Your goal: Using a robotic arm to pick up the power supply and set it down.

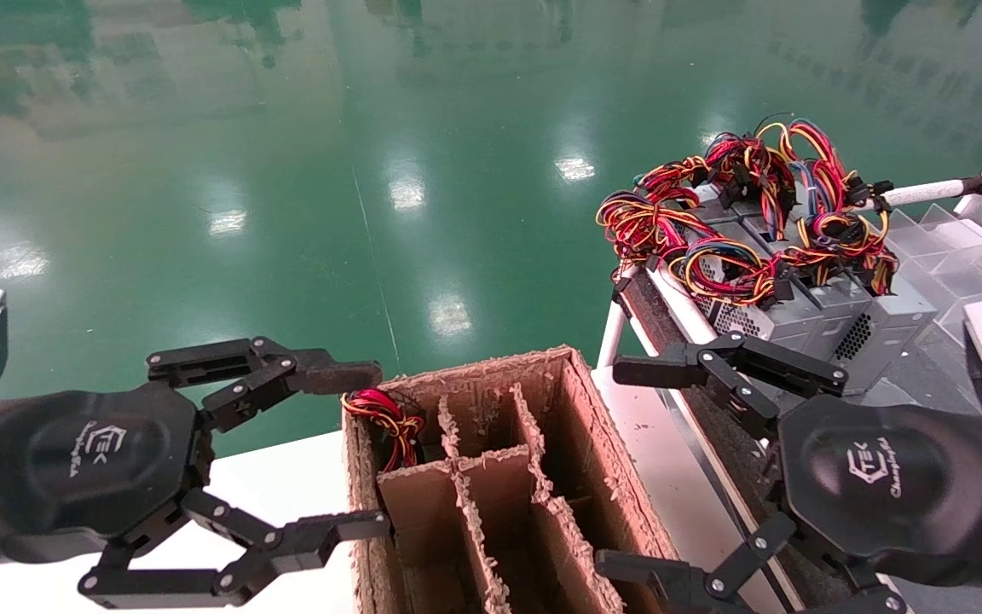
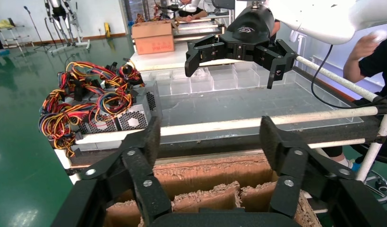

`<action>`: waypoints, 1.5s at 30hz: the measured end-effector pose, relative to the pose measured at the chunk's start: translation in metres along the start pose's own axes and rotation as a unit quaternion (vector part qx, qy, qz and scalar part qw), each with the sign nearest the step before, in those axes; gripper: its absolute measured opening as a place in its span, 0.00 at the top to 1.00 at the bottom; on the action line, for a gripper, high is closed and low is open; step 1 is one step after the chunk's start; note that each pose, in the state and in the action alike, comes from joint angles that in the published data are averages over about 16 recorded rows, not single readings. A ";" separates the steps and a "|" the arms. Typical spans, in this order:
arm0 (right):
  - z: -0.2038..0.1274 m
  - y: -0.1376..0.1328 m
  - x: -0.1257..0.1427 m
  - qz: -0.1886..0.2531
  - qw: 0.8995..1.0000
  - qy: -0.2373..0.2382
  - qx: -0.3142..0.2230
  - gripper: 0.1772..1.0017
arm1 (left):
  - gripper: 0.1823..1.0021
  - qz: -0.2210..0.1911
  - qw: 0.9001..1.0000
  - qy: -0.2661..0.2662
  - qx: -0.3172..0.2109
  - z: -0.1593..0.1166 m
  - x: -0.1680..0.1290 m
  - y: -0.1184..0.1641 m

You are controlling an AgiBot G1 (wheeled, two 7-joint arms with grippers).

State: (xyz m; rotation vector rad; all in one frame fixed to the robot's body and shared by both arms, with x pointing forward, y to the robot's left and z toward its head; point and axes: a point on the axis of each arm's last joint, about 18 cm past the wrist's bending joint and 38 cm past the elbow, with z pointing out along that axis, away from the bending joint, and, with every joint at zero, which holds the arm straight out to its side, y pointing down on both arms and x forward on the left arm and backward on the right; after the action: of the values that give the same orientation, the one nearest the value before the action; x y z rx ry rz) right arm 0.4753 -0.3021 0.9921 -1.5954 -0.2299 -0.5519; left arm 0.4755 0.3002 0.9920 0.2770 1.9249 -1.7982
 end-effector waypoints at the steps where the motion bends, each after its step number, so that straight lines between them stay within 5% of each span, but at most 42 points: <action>1: 0.000 0.000 0.000 0.000 1.000 0.000 0.000 0.00 | 0.29 0.000 1.000 0.000 0.000 0.000 0.000 0.000; 9: 0.000 0.001 0.000 0.001 1.000 0.000 0.000 0.00 | 0.42 0.000 1.000 0.000 0.000 0.000 0.000 0.000; 15: 0.001 0.007 0.003 0.005 1.000 0.010 -0.008 0.00 | 0.61 0.000 1.000 0.000 0.000 0.000 0.000 0.000; 25: 0.017 0.036 0.027 0.024 0.996 0.068 -0.046 0.00 | 0.85 0.000 1.000 0.000 0.000 0.000 0.000 0.000; 45: 0.044 0.052 0.064 0.029 0.984 0.150 -0.093 0.00 | 0.99 0.000 1.000 0.000 0.000 0.000 0.000 0.000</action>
State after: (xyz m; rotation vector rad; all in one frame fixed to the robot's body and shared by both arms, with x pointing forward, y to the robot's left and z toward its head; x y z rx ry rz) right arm 0.5636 -0.2761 0.9765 -1.6678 0.0967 -0.7758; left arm 0.4758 0.3003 0.9919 0.2762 1.9253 -1.7975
